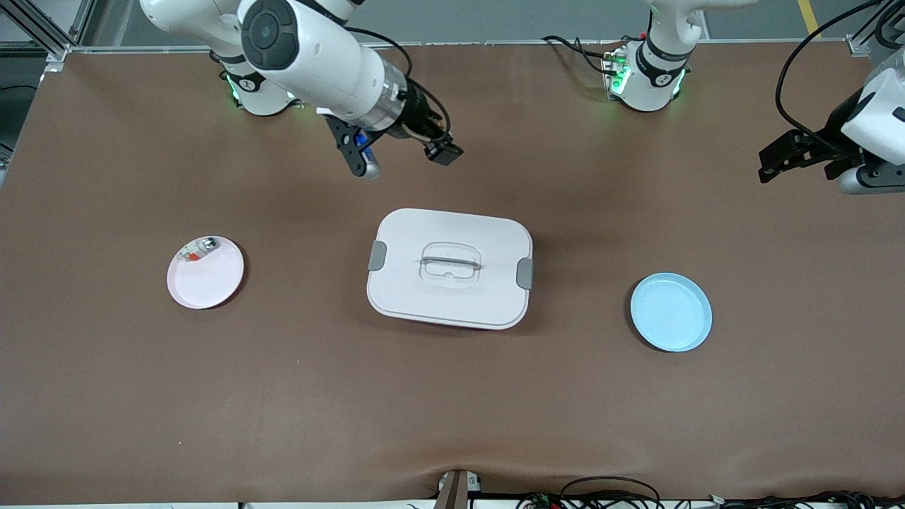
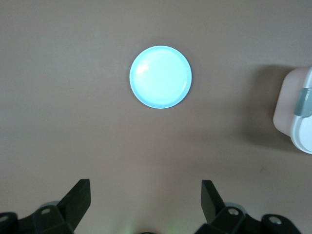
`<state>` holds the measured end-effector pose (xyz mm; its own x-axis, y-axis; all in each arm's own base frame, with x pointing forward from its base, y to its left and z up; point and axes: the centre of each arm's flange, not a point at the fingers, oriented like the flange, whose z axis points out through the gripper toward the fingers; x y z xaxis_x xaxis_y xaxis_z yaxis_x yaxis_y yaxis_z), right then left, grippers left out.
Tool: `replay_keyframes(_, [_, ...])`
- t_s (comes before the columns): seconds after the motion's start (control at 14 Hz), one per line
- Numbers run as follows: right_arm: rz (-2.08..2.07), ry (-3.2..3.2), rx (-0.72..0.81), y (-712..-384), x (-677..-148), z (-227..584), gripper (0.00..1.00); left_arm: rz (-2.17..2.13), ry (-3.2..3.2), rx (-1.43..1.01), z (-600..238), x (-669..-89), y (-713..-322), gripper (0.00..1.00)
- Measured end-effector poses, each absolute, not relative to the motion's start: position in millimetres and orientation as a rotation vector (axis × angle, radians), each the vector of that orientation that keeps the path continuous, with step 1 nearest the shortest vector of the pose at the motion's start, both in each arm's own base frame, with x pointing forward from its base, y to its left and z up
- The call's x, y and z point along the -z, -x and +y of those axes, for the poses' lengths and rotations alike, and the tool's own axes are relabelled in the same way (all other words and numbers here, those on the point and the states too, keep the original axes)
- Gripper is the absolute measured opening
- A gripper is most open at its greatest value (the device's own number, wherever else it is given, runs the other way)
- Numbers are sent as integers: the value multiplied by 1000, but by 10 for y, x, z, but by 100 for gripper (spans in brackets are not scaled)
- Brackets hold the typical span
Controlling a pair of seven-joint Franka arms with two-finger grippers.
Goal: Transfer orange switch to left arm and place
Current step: 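Carry the switch with the right gripper over the box toward the left gripper, then hold the switch with the right gripper while the left gripper approaches it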
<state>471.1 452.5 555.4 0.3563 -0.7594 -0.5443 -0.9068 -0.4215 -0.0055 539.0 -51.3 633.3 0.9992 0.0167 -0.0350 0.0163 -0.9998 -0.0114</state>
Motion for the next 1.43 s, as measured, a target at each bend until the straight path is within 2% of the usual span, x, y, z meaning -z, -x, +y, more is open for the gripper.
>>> replay_keyframes(0.64, [1664,2037,-674,-4713,-5534,5188,73,230,3434,37,-1776,-6341,-5286,100])
replay_keyframes(0.93, [1688,1974,-665,-4715,-5500,5309,73,160,3603,-7,-1895,-6086,-5230,100])
replay_keyframes(1.43, [1697,1959,-667,-4722,-5514,5310,73,52,3782,59,-2380,-5732,-4856,100])
